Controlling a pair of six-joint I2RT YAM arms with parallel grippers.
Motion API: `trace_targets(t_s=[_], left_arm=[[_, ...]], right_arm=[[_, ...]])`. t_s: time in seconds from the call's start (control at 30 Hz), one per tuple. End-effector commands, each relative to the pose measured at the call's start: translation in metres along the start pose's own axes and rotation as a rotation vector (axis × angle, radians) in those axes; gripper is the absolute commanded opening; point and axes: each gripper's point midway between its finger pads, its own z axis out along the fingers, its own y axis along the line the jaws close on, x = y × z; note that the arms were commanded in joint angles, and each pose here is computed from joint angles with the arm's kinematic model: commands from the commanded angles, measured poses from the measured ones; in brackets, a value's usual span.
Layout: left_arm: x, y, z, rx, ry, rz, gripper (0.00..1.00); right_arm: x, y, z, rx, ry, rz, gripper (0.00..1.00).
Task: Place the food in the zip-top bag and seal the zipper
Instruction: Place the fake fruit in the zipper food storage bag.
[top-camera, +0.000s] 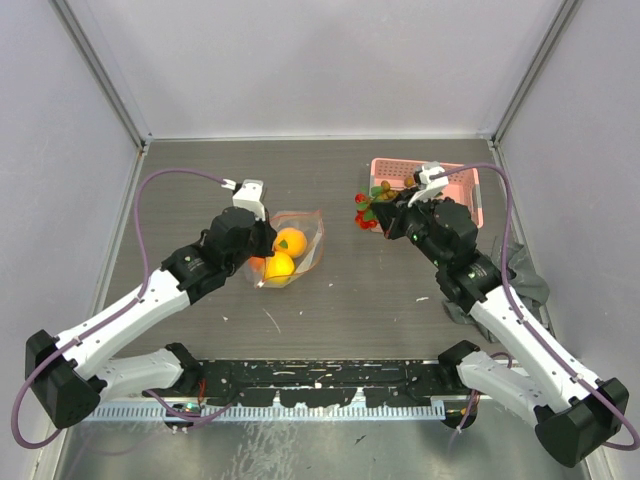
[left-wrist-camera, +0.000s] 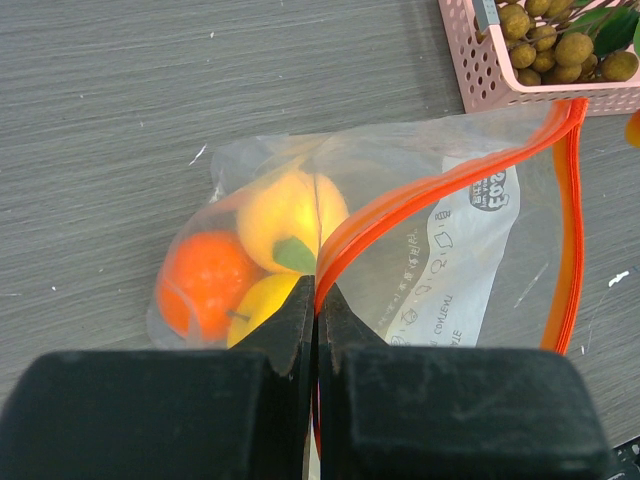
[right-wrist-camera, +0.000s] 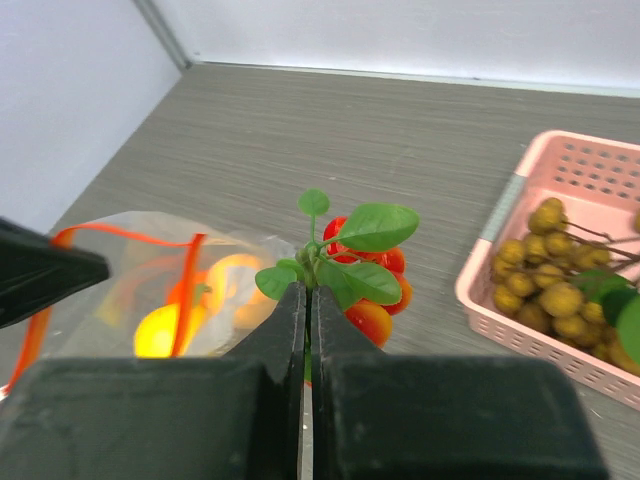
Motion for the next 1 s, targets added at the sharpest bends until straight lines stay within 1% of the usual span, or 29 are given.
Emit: trace_targets(t_s=[0.0,0.17,0.33,0.53,0.73,0.87,0.97], left_arm=[[-0.026,-0.008,-0.004,0.021,-0.062,-0.054,0.00],[-0.027,-0.008,-0.006,0.026,-0.066,-0.060,0.00],[-0.027,-0.010,-0.007,0.033,-0.065,-0.062,0.00],[-0.026,-0.010,-0.005,0.031,-0.063,-0.064,0.00],[-0.028,-0.010,-0.006,0.037,-0.067,-0.067,0.00],[-0.027,-0.014,-0.006,0.057,-0.064,-0.071,0.00],[-0.028,-0.017,-0.007,0.072,-0.063,-0.074,0.00]], right_arm=[[-0.038,0.056,-0.008,-0.216,-0.124,-0.024,0.00],[-0.035,0.101,-0.012,-0.380,-0.126,0.009,0.00],[-0.033,0.136,-0.016,-0.515,-0.134,0.059,0.00],[-0.011,0.163,-0.012,-0.589,-0.060,0.100,0.00],[0.024,0.142,0.008,-0.442,0.046,0.169,0.00],[0.037,0.124,0.018,-0.328,0.078,0.191,0.00],[0.043,0.118,0.029,-0.276,0.099,0.196,0.00]])
